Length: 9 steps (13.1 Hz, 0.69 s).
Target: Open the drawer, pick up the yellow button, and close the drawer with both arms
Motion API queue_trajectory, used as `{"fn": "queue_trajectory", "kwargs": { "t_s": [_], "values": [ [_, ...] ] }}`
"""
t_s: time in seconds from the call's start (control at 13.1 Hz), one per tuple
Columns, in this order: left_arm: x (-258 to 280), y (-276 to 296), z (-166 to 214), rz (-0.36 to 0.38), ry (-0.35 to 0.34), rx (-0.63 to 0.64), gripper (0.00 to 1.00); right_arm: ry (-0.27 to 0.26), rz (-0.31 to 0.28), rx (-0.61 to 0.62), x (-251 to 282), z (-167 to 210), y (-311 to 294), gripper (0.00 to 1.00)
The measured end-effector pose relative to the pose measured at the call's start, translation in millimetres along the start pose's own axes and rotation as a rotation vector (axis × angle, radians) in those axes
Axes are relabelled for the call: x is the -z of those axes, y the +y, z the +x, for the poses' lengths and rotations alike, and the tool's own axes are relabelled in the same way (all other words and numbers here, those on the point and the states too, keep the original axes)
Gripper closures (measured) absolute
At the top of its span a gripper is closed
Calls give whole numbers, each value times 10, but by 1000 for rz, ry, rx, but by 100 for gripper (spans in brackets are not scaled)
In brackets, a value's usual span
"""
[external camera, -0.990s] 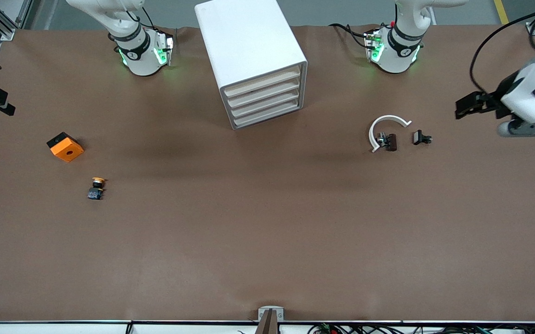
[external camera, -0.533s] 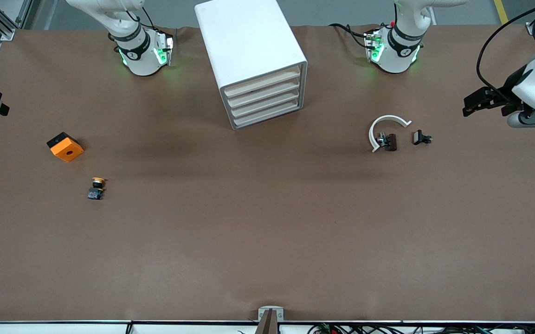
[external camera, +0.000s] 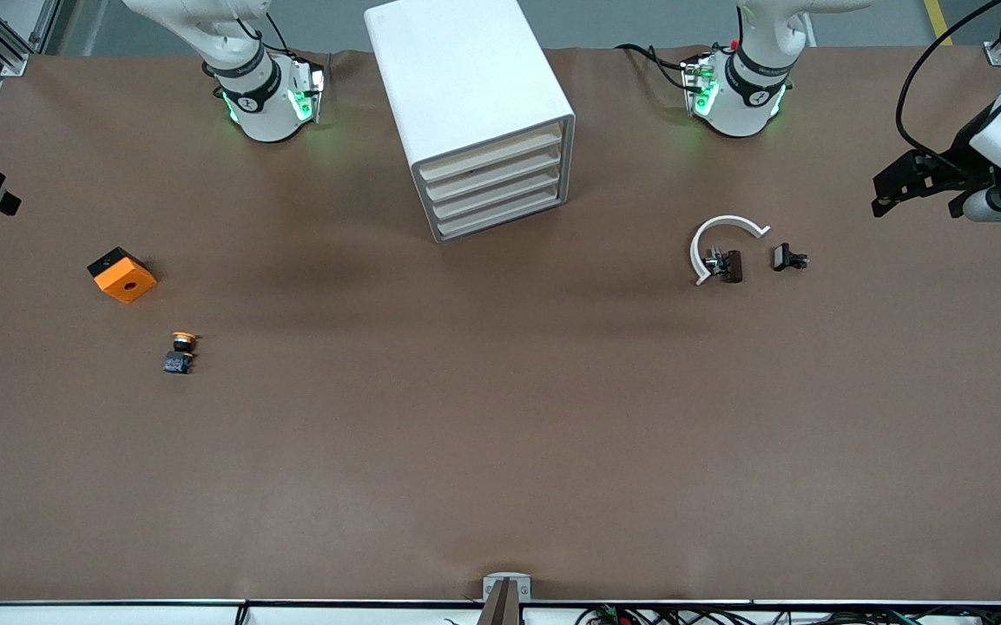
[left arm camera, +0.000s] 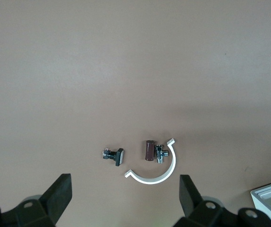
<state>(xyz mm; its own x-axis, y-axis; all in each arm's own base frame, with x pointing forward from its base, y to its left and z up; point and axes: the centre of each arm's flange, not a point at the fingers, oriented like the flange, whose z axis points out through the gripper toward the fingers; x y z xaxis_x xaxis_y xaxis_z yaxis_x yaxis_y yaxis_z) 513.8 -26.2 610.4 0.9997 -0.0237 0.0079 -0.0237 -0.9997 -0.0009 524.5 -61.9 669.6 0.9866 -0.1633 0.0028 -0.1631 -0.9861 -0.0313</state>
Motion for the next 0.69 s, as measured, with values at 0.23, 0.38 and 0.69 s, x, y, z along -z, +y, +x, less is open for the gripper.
{"fn": "queue_trajectory", "kwargs": {
  "t_s": [0.23, 0.38, 0.69],
  "values": [
    [-2, 9, 2, 0, 0, -2, 0, 13, 3, 20, -11, -92, -1, 0],
    [-8, 16, 5, 0, -2, -3, 0, 13, 5, 22, -14, -135, 17, 0],
    [-6, 23, 47, 0, 0, -4, 0, 11, 9, 17, -37, -142, 92, 0]
  ]
}}
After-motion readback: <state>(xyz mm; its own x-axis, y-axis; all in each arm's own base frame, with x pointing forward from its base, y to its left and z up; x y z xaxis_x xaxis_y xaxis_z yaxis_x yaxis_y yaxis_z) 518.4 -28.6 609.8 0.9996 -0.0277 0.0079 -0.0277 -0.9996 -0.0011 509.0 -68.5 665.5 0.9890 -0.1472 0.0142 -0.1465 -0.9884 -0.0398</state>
